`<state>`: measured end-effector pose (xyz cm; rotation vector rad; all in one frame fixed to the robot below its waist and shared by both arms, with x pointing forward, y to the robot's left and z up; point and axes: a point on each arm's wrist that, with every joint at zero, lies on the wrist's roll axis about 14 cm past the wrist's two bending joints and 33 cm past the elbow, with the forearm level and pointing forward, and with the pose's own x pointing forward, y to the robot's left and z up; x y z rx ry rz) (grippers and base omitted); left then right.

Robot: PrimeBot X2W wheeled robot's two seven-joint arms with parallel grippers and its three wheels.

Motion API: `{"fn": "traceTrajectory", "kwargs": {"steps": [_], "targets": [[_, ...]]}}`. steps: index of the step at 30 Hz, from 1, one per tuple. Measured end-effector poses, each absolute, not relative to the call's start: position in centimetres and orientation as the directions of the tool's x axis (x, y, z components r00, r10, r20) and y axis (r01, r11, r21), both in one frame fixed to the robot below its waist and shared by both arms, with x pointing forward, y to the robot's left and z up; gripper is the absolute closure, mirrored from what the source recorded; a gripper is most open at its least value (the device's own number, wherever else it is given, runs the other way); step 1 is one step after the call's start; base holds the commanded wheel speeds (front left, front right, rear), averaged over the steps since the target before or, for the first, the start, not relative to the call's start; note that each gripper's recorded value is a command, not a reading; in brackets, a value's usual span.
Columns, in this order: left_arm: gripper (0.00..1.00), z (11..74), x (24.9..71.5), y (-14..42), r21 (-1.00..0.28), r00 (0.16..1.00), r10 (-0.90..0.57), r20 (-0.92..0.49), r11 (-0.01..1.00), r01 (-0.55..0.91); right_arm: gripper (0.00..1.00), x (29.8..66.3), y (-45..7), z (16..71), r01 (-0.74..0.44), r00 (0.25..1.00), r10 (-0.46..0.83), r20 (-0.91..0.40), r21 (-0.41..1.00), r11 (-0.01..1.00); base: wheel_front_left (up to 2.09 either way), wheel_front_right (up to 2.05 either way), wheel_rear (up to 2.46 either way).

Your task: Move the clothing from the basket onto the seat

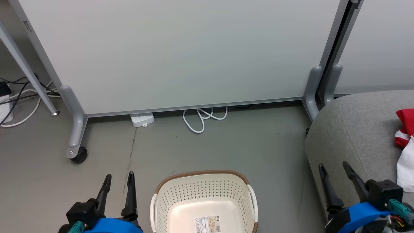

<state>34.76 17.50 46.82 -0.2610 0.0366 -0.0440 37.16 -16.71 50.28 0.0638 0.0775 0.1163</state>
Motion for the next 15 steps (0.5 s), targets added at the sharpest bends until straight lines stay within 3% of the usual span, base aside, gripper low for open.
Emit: {"fn": "traceTrajectory", "kwargs": {"steps": [15], "targets": [[0.0,46.0,35.1,16.7,-0.254,0.995,-0.077,-0.057,0.965,0.06,0.0,37.0,-16.6,49.1,-0.104,0.989,0.113,-0.095,0.1,0.99,0.0,0.0,0.0]]}}
